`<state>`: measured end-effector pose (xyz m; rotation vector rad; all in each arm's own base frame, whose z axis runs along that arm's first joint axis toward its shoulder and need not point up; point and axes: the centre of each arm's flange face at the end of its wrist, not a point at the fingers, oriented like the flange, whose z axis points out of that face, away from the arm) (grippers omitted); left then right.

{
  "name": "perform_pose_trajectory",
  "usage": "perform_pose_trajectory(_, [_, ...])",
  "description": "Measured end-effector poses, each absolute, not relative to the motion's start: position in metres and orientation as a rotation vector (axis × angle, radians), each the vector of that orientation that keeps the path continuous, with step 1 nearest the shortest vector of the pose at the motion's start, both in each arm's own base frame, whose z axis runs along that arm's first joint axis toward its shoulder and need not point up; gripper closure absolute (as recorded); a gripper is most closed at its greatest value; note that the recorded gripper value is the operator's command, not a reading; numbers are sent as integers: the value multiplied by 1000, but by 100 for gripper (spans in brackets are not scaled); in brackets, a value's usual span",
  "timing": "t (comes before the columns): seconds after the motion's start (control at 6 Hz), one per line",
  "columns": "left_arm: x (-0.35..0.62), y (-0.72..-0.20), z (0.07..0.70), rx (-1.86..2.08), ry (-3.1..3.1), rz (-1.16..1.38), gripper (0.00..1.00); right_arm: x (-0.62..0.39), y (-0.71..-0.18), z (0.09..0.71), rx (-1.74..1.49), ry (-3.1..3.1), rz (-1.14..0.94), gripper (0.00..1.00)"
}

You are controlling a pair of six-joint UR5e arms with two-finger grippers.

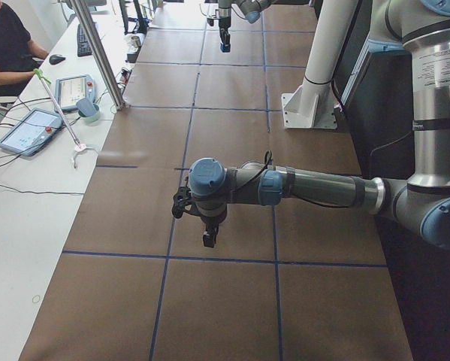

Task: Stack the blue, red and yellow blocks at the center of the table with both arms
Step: 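Carry the blue block with the right gripper to the table center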

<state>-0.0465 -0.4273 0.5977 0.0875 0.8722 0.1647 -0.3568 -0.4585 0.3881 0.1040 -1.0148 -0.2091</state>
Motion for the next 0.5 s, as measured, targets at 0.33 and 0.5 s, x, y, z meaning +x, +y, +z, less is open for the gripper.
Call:
perform_pose_trajectory(0.33, [-46, -429, 593, 119, 872, 173, 0, -469, -446, 245, 18, -1004, -36, 100])
perform_pose_trajectory(0.5, [-46, -430, 590, 136, 873, 159, 0, -518, -436, 202, -14, -986, 38, 100])
